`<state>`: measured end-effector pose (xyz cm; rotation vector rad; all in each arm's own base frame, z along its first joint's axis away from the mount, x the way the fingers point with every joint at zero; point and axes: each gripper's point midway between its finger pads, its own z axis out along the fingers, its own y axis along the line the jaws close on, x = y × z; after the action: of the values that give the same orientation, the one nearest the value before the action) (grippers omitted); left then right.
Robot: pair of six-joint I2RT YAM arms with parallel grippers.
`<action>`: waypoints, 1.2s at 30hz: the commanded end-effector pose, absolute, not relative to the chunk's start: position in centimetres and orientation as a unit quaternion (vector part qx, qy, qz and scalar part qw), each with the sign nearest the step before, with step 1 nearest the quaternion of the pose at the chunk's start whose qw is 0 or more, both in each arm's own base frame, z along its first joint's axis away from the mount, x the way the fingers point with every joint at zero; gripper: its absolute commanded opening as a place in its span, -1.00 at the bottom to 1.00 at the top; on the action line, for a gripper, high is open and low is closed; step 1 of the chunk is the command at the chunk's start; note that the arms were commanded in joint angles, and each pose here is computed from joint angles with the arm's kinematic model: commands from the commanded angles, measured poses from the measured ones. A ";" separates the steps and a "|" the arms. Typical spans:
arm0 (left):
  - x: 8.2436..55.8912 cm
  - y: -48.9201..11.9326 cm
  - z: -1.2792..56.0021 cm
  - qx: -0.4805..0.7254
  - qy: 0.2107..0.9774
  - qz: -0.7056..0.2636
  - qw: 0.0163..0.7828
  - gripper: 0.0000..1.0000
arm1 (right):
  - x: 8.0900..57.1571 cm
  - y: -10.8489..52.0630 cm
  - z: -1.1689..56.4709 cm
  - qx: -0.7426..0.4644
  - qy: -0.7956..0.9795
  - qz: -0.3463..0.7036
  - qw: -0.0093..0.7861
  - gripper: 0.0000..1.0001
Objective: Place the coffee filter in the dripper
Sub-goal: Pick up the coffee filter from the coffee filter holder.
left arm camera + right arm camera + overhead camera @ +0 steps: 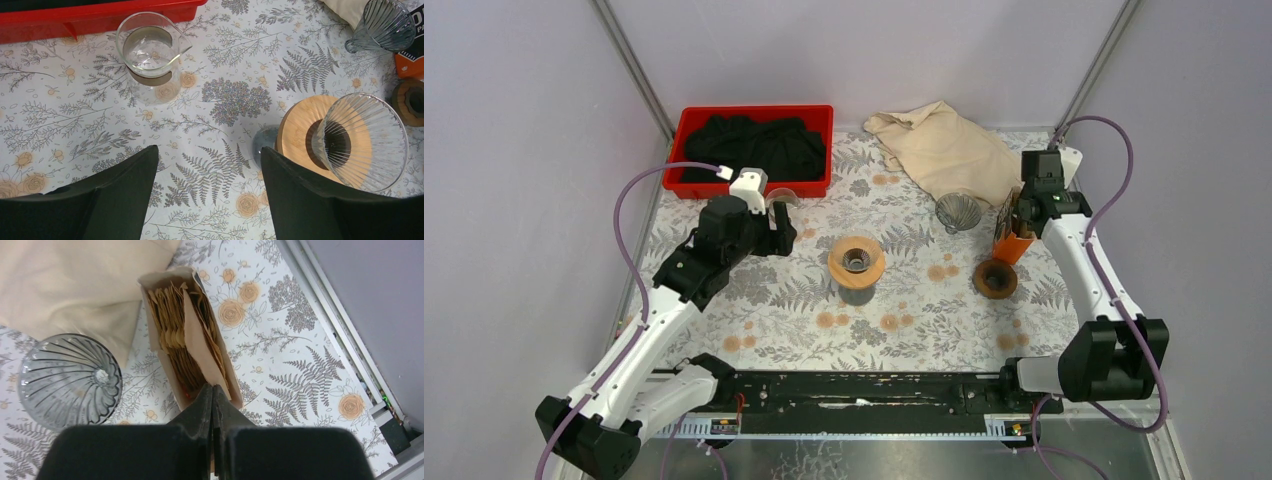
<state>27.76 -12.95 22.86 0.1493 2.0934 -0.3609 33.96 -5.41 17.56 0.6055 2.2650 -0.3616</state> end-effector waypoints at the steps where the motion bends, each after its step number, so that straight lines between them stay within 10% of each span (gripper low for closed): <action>1: 28.7 -13.3 23.5 0.063 0.847 -0.155 0.504 0.64 | 34.5 -5.4 21.4 0.231 0.870 -0.128 0.417 -1.00; 36: 28.8 -13.4 23.2 0.066 0.850 -0.158 0.498 0.64 | 37.9 -2.6 26.7 0.177 0.848 -0.040 0.497 -1.00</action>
<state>27.91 -13.11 22.34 0.1541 2.1115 -0.3600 37.25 -2.65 21.45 0.4380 2.2048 -0.1503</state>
